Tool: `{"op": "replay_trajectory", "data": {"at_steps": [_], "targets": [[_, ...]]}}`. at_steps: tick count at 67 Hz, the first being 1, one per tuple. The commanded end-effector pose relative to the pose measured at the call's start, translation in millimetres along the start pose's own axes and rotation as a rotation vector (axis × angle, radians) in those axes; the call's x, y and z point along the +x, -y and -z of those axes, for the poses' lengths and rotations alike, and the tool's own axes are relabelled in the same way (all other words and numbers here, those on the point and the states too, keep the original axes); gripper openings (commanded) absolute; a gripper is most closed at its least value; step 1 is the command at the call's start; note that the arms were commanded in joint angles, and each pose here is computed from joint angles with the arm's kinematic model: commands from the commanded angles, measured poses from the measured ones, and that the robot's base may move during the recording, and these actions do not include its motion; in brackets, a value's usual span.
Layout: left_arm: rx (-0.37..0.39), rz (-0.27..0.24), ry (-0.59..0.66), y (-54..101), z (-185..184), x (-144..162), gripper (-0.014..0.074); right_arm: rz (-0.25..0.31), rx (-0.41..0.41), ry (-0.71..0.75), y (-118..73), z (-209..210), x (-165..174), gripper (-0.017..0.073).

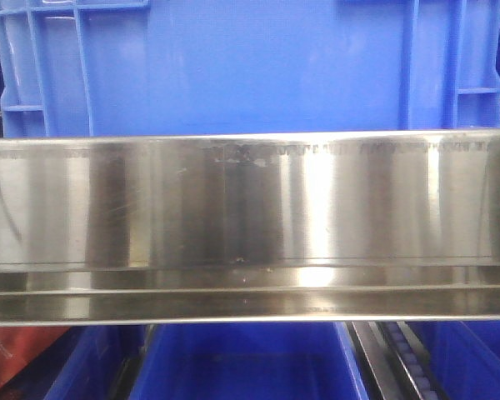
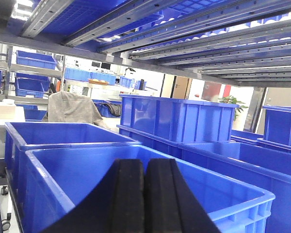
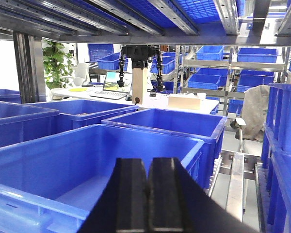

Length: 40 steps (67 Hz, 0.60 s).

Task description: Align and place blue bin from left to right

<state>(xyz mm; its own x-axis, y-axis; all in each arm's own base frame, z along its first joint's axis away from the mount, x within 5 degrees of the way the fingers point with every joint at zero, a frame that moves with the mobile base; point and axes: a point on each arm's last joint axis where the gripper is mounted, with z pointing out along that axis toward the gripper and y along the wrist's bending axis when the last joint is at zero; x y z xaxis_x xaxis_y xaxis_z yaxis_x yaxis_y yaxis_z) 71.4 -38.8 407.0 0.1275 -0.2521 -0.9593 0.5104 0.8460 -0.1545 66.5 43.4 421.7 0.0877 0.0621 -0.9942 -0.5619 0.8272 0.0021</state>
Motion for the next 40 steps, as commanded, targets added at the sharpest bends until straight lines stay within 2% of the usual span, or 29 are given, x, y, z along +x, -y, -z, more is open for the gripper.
{"op": "replay_trajectory", "data": {"at_steps": [1, 14, 20, 24, 32, 40], "targets": [[0.019, -0.005, 0.016, 1.6, 1, -2, -0.0111, 0.017, -0.005, 0.023, -0.4, 0, -2, -0.0070], [0.019, -0.005, 0.016, 1.6, 1, -2, -0.0111, 0.005, 0.007, 0.025, 0.6, 1, -3, -0.0070], [0.019, -0.005, 0.016, 1.6, 1, -2, -0.0111, 0.080, 0.053, 0.007, 3.9, 1, 4, -0.0070], [0.019, -0.005, 0.016, 1.6, 1, -2, -0.0111, 0.103, 0.078, 0.001, 5.5, 2, 12, -0.0070], [0.019, -0.005, 0.016, 1.6, 1, -2, -0.0111, 0.160, 0.182, 0.041, 13.1, 5, 34, -0.0070], [0.019, -0.005, 0.016, 1.6, 1, -2, -0.0111, 0.124, 0.279, 0.081, 19.8, 13, 66, -0.0070]]}}
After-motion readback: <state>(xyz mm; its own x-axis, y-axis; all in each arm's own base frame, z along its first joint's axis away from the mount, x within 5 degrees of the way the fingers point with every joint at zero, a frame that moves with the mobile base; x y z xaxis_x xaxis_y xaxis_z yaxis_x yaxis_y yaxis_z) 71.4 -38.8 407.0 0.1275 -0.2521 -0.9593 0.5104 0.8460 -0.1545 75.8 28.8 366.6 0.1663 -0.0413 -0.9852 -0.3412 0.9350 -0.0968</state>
